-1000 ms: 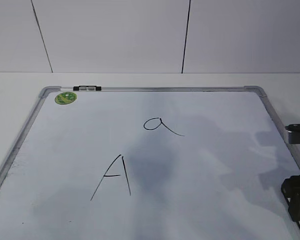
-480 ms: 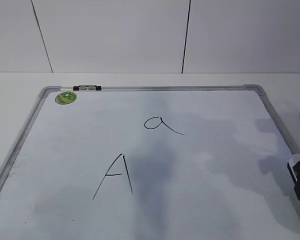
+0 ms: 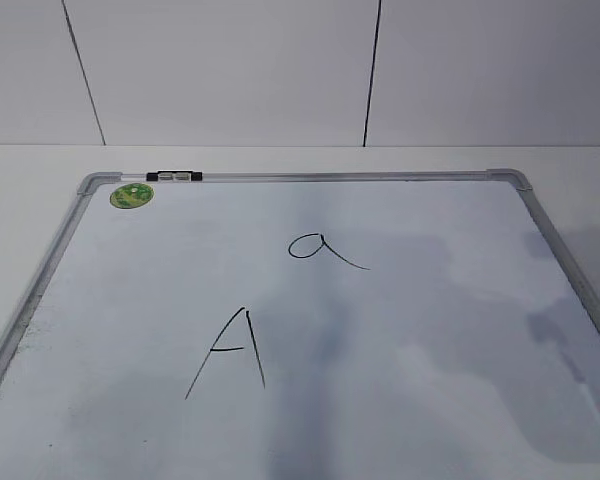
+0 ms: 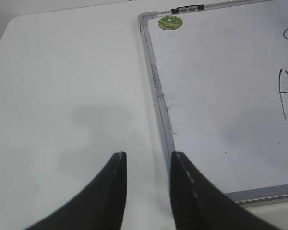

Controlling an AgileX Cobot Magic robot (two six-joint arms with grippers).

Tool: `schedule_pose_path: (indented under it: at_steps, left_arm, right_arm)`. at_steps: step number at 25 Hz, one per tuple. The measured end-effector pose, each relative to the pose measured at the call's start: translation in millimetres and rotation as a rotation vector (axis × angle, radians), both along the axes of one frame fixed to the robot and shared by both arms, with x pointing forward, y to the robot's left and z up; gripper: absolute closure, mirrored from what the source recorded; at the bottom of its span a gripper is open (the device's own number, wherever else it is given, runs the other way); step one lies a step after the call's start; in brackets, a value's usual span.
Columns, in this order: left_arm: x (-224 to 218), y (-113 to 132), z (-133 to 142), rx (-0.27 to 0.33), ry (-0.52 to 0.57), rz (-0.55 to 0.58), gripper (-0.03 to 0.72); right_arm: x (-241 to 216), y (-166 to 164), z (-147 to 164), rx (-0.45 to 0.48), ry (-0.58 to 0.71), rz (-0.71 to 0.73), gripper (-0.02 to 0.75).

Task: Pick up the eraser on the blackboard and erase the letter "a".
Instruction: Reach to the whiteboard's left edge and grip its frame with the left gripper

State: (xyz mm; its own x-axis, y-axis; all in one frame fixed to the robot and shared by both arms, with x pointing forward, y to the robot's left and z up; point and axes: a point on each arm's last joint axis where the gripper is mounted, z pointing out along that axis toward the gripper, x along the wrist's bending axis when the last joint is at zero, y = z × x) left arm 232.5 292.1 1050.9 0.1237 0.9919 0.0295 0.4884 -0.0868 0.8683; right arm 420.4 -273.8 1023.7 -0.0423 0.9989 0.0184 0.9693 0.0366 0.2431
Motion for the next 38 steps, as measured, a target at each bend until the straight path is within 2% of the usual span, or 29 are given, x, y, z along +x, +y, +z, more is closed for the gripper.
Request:
schedule_pose_path:
  at_steps: [9, 21, 24, 28, 33, 38]
  left_arm:
    - [0, 0, 0, 0.0, 0.0, 0.0, 0.454]
    - [0, -1, 0, -0.014, 0.0, -0.009, 0.452]
    - [-3, -1, 8, -0.014, -0.026, -0.009, 0.449]
    - [-5, -3, 34, -0.03, -0.058, -0.022, 0.448]
    - [23, -10, 63, -0.105, 0.058, -0.067, 0.414]
    - [77, -16, 76, -0.188, 0.248, -0.093, 0.399]
  right_arm:
    - [-23, -3, 22, 0.017, -0.075, -0.002, 0.177]
    - [-27, -3, 22, 0.014, -0.056, -0.002, 0.177]
    - [-27, -3, 22, 0.014, -0.052, -0.002, 0.177]
    - [-27, -3, 22, 0.014, -0.052, -0.002, 0.178]
    - [-28, -3, 22, 0.022, -0.051, -0.004, 0.178]
    - [-28, -2, 22, 0.025, -0.05, -0.004, 0.178]
